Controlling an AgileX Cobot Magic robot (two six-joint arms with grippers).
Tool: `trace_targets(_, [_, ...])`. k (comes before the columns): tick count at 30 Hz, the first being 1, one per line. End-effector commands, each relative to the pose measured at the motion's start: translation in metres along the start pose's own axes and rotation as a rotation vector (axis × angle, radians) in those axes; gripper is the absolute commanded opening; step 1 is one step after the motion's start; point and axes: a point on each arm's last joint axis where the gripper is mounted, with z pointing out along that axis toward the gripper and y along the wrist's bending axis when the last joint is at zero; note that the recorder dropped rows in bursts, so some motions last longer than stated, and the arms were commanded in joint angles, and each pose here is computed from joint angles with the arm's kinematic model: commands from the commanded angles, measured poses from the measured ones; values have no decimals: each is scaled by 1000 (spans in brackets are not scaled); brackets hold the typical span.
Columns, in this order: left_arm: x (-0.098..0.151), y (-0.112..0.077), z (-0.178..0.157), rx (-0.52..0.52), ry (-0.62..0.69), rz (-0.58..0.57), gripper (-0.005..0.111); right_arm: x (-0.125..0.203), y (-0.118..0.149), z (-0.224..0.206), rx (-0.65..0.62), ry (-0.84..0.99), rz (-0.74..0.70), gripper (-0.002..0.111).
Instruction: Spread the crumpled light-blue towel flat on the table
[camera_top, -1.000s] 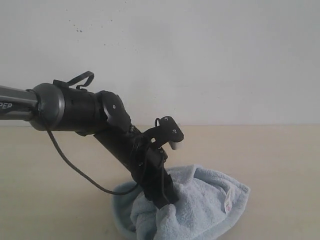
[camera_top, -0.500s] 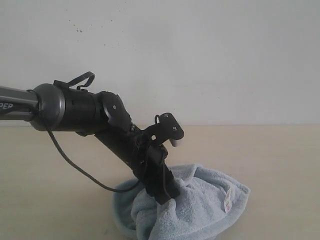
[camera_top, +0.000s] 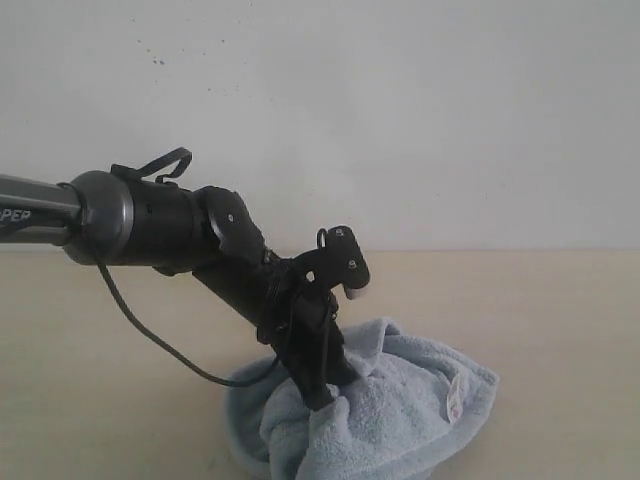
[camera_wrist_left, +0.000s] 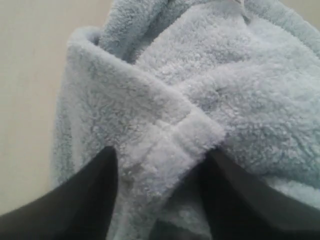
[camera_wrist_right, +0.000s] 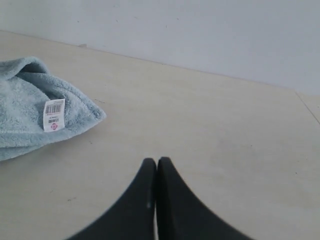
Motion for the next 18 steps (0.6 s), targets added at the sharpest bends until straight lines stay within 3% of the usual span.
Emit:
trace_targets(1, [-3,1,-2,-25,-20,-3,5,-1,0,0,2,-17,2,0])
trace_targets(6, [-14,5,-21,-76,-65,-88,4,-1,0,0,2,-17,2,0])
trace_targets(12, [-36,6,-69,-139,-159,-227,4,-1,0,0,2,-17,2,0])
trace_targets(15, [-41,0,-91,-120,-152,-238,4,-1,0,0,2,-17,2,0])
trace_targets(18, [-43,-4,-117,-139,-129,-332,4,-1,0,0,2,-17,2,0])
